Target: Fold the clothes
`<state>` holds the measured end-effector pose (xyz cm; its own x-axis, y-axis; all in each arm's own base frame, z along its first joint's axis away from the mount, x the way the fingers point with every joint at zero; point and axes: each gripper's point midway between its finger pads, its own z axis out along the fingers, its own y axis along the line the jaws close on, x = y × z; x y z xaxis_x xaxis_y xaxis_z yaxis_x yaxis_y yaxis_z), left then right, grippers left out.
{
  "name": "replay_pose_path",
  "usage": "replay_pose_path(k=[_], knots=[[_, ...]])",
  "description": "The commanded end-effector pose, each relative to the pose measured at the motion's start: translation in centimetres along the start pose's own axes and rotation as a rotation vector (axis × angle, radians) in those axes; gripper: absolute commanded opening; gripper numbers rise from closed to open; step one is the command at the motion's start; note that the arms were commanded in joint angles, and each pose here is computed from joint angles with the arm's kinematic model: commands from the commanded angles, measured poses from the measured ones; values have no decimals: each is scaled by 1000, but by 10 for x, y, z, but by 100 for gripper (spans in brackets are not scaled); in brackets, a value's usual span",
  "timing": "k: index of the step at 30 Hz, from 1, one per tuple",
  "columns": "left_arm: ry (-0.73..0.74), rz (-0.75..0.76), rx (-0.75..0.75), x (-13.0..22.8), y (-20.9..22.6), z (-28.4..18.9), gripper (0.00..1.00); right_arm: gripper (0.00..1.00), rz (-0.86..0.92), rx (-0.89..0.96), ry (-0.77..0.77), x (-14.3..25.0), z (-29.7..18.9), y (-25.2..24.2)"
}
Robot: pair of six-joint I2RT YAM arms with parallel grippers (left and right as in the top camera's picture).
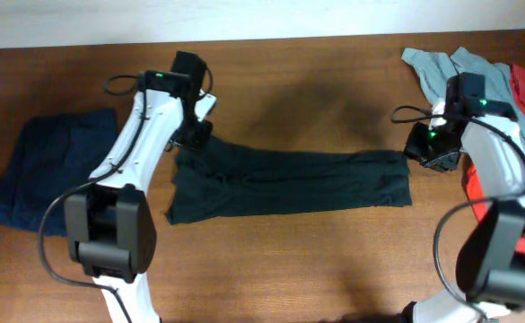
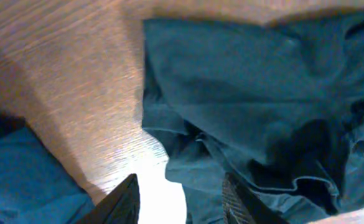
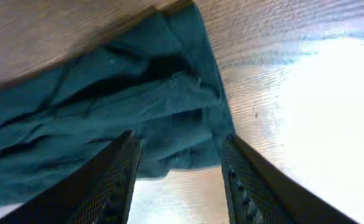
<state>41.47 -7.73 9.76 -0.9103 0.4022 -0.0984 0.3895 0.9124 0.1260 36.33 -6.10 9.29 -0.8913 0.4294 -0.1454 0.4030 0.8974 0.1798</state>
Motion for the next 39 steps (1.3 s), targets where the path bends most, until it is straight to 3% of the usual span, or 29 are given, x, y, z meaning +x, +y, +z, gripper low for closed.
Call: replay_pose_path(k=[1, 3, 7, 10, 12, 17, 22, 28, 34, 39], knots=[[-197, -50, 69, -12, -4, -75, 43, 50, 11, -135, -113, 3, -61, 15], [-276, -63, 55, -6, -1, -112, 45, 60, 41, -185, -161, 11, -92, 11], [-430, -123, 35, 6, 4, -173, 58, 76, 96, -202, -207, 26, -126, -7], [-510, -156, 30, 17, 5, -204, 64, 80, 80, -181, -147, 38, -118, -20], [-544, -164, 26, 24, 5, -218, 65, 83, 96, -179, -42, 46, -89, -27], [-532, -164, 29, 28, 4, -218, 66, 83, 22, -253, 124, 49, -36, -25], [-528, -163, 29, 29, 4, -218, 66, 83, -47, -376, 185, 42, 3, -16], [-528, -163, 29, 29, 4, -218, 66, 83, -27, -383, 273, 44, 53, -26], [-528, -163, 30, 29, 4, -218, 66, 82, -36, -455, 280, 42, 72, -19], [-528, -163, 30, 29, 4, -218, 66, 70, -48, -480, 301, 46, 73, -8]])
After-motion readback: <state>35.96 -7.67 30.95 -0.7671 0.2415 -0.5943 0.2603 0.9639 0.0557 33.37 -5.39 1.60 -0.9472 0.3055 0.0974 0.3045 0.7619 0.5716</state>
